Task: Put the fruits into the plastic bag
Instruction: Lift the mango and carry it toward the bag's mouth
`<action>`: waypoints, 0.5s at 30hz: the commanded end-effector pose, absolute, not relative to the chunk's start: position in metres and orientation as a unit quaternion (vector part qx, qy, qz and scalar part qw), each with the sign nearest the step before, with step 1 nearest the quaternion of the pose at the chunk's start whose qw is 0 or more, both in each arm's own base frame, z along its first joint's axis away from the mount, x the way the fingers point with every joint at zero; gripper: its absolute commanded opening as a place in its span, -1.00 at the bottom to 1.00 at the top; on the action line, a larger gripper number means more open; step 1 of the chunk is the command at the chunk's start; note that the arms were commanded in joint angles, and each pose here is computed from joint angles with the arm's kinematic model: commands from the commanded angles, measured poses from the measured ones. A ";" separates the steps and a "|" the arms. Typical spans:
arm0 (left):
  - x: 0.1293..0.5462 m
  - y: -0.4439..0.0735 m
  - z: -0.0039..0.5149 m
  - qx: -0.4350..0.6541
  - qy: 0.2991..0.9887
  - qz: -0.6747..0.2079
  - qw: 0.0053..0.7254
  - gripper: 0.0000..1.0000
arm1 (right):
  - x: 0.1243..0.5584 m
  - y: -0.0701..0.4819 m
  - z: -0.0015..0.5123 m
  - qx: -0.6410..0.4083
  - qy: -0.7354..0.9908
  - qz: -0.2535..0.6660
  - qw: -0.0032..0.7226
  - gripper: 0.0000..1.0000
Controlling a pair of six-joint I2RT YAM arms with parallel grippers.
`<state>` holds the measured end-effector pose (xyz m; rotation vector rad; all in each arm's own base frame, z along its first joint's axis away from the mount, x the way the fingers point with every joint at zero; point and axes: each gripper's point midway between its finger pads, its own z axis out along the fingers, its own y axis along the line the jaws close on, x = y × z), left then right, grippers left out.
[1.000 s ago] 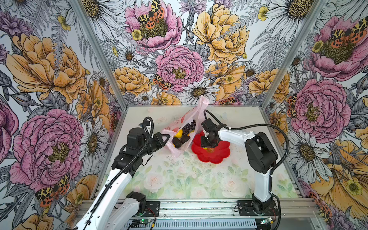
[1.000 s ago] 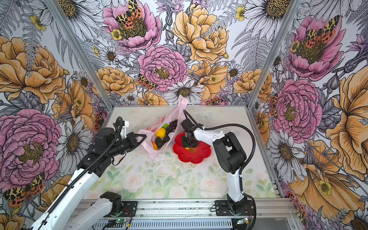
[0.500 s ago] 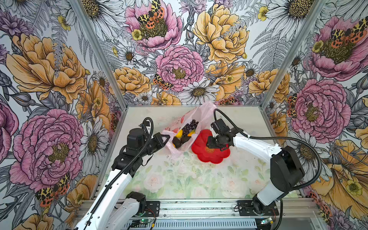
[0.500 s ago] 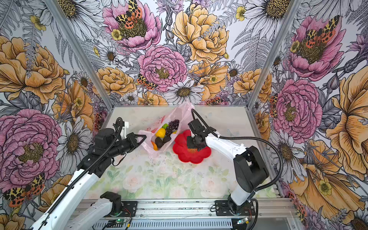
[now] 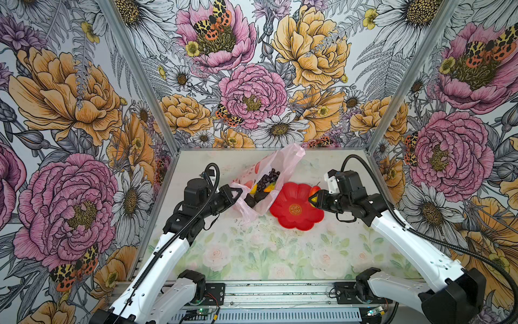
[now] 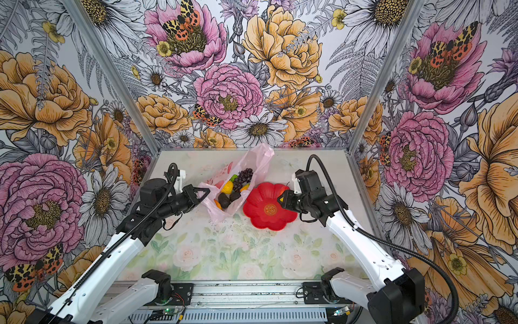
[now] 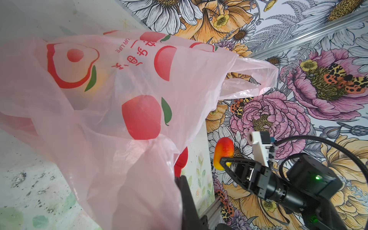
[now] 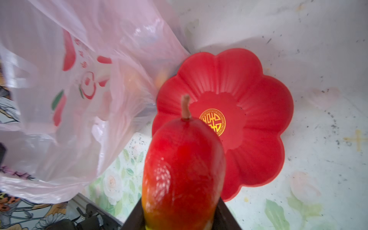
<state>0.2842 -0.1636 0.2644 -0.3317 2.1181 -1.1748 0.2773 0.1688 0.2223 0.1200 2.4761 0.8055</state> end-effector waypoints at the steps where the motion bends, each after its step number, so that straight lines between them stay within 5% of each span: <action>1: 0.288 -0.168 0.271 -0.119 0.806 -0.458 0.355 -1.00 | 0.278 0.185 0.273 0.043 0.887 0.369 0.274 -0.32; 15: 0.285 -0.169 0.268 -0.118 0.804 -0.463 0.355 -1.00 | 0.304 0.240 0.399 0.004 0.821 0.495 0.284 -0.32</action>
